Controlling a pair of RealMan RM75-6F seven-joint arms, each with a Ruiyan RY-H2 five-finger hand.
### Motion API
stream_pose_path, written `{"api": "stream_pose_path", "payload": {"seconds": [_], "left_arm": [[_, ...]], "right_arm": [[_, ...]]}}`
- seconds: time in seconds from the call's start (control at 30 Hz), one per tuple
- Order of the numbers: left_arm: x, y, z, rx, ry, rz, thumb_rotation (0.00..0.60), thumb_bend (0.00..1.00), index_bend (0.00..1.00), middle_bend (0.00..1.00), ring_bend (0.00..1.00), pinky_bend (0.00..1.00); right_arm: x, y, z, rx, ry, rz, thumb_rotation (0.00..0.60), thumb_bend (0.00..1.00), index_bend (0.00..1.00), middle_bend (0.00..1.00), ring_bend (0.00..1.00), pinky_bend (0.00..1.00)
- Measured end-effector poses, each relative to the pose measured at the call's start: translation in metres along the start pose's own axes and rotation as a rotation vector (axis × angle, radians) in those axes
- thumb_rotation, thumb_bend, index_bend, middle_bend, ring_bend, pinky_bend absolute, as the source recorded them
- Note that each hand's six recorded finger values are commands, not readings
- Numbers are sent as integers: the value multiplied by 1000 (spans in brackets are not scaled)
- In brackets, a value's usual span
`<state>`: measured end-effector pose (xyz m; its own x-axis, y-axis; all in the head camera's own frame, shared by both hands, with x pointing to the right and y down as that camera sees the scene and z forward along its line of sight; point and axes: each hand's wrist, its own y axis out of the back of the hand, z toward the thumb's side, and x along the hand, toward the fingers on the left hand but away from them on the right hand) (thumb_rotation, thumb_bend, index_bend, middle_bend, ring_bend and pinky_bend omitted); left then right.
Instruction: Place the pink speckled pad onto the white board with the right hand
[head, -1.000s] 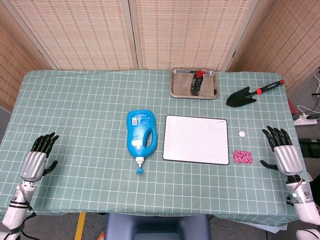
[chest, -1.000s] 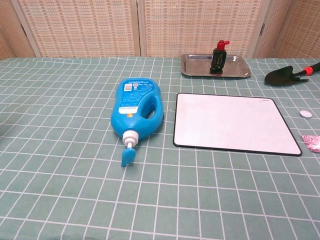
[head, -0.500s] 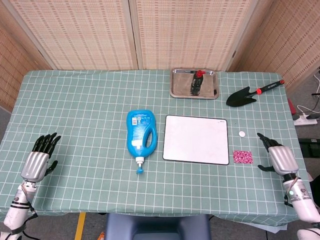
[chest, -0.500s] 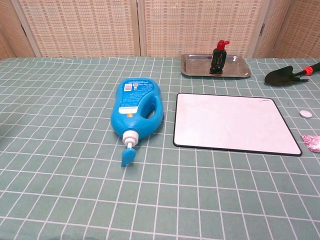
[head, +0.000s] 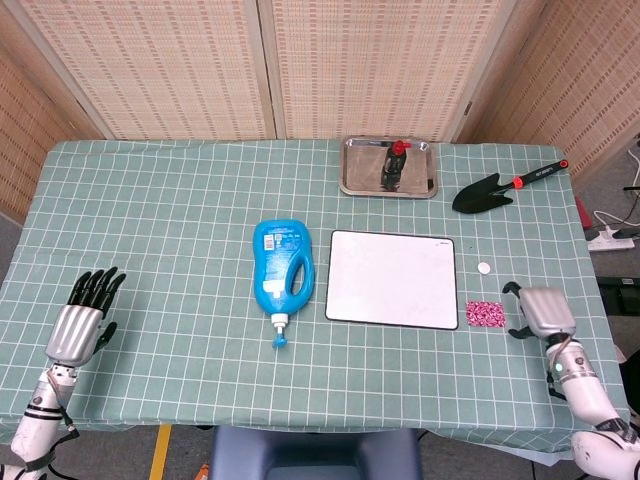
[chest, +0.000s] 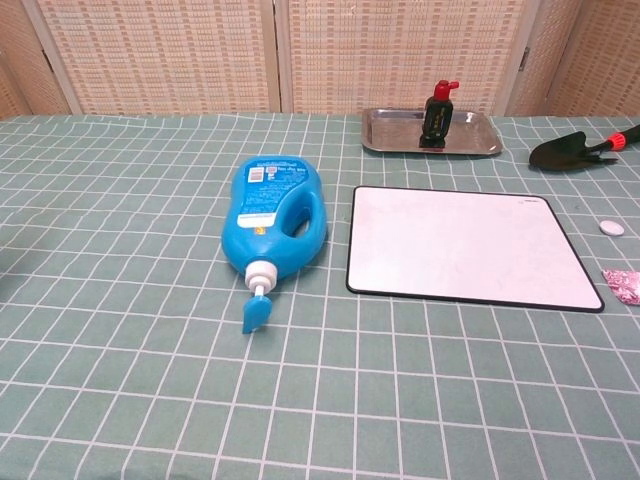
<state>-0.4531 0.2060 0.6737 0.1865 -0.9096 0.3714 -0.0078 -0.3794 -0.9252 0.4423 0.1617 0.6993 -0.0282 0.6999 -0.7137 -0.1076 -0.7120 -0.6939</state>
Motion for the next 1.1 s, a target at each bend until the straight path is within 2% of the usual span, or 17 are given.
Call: {"api": "stream_pose_path", "payload": {"seconds": [0.37, 1.1], "left_arm": [[1, -2, -1, -17, -1, -19, 600, 278, 0, 0, 0, 0], [2, -4, -2, -43, 8, -38, 600, 278, 0, 0, 0, 0]], "right_arm": [[-11, -8, 21, -28, 24, 65, 600, 36, 303, 942, 974, 1000], [-17, -17, 24, -39, 11, 103, 600, 107, 317, 941, 974, 1000]]}}
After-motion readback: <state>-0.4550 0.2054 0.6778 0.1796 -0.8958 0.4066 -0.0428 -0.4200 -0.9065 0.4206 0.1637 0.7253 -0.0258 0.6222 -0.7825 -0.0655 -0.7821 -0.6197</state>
